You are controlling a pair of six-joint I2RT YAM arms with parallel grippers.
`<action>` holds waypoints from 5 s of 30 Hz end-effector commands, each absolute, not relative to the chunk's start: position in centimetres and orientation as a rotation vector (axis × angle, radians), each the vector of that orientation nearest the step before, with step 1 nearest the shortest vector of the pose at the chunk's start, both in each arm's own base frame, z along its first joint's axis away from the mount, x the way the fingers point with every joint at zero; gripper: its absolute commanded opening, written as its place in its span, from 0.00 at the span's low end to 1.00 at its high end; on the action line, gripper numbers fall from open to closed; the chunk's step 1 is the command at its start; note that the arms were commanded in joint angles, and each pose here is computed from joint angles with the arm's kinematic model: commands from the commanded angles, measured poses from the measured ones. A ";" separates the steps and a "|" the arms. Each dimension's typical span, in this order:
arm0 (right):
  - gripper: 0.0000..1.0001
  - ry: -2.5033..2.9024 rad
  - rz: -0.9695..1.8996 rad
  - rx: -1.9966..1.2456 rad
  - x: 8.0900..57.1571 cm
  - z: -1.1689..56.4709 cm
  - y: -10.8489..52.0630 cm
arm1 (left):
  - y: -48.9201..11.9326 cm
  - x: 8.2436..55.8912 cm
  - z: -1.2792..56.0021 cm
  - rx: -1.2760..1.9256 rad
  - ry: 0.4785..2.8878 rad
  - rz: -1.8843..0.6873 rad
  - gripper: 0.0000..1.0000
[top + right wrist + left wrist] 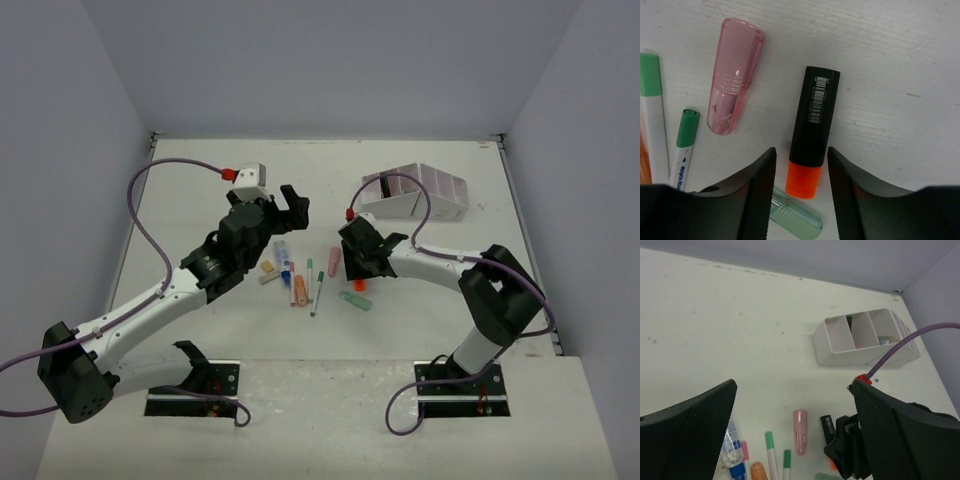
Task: Sort the stationery into containers
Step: Pick up the pen from the center of the board, then place the pen in the storage box, then pick up the stationery from the center of the board.
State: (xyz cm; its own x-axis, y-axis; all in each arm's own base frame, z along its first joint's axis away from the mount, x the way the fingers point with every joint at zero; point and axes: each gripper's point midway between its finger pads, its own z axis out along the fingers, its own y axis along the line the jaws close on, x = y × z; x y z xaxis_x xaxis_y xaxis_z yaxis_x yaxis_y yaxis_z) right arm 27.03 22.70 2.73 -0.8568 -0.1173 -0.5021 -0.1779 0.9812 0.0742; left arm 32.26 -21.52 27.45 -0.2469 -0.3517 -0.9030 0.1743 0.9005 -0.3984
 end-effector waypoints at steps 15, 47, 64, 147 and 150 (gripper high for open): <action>0.06 2.448 0.170 -0.078 29.2 7.1 20.7 | -25.2 29.2 24.8 0.036 1.836 -0.741 1.00; 0.00 1.795 0.659 -0.378 22.0 24.4 19.7 | -40.8 24.7 29.8 0.553 1.631 -1.622 0.00; 0.99 1.844 0.262 0.312 23.3 24.9 8.6 | -41.1 40.9 33.1 0.353 1.518 -0.796 0.00; 0.00 2.100 0.594 -0.451 22.3 17.3 23.9 | -32.4 22.9 28.5 0.327 1.660 -1.318 1.00; 0.00 1.964 0.734 -0.502 20.7 20.4 24.5 | -34.8 22.1 28.6 0.375 1.637 -1.464 1.00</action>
State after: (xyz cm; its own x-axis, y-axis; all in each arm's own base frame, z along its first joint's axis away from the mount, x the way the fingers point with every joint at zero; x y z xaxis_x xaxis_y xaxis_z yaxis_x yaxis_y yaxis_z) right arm 21.79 23.11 18.39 -0.5340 -0.1082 -0.8386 -0.5252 0.8197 0.2286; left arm 24.42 -31.20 23.97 -0.5438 -0.2730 -0.7936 0.5937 0.5432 -0.5937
